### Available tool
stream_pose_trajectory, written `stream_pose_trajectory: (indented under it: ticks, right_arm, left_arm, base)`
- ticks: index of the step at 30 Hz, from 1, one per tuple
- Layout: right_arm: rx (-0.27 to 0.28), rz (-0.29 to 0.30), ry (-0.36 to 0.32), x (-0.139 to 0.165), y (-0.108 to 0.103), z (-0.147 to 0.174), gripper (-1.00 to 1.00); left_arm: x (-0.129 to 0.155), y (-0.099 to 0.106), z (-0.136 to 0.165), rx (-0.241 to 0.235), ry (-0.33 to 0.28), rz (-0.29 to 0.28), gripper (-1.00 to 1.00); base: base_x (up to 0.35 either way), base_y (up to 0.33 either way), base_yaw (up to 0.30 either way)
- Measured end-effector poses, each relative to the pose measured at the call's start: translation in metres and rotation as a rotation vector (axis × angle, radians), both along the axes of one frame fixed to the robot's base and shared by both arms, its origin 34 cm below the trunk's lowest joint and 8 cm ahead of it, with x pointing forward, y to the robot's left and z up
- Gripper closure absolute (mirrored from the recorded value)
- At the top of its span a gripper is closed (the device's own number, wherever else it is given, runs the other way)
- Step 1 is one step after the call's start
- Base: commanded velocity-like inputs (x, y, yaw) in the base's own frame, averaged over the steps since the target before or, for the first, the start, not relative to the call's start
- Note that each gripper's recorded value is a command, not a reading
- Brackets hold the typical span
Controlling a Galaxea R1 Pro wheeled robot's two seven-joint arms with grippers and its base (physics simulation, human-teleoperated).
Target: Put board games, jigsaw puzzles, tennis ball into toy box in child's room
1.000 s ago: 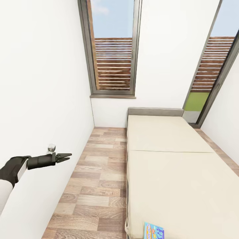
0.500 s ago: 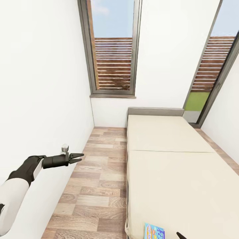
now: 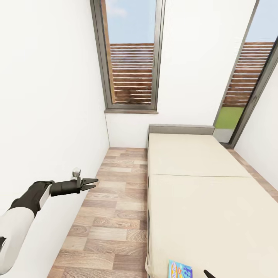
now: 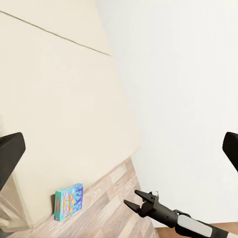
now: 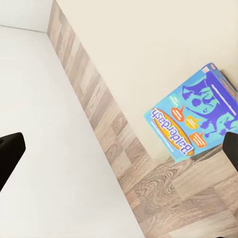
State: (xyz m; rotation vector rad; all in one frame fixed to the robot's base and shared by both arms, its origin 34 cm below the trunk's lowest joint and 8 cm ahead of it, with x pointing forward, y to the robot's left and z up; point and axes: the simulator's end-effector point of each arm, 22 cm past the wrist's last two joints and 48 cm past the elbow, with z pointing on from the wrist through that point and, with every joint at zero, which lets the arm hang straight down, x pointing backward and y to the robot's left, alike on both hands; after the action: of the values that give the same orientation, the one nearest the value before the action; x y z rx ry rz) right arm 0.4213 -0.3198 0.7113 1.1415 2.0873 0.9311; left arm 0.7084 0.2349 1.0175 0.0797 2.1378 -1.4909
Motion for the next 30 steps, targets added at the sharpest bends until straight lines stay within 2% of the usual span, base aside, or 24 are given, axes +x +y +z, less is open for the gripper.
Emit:
stream_pose_trajectory:
  ticks: [27, 30]
  right_arm:
    - [-0.015, -0.007, 0.004, 0.007, -0.002, -0.028, -1.0]
    - [-0.024, -0.014, 0.026, 0.001, -0.003, -0.038, -1.0]
  left_arm:
    - [0.008, -0.001, -0.026, -0.002, -0.002, -0.001, -1.0]
    - [0.009, -0.001, -0.029, -0.002, -0.003, -0.001, -1.0]
  base:
    - [0.0, 0.0, 0.0]
    - [0.0, 0.0, 0.0]
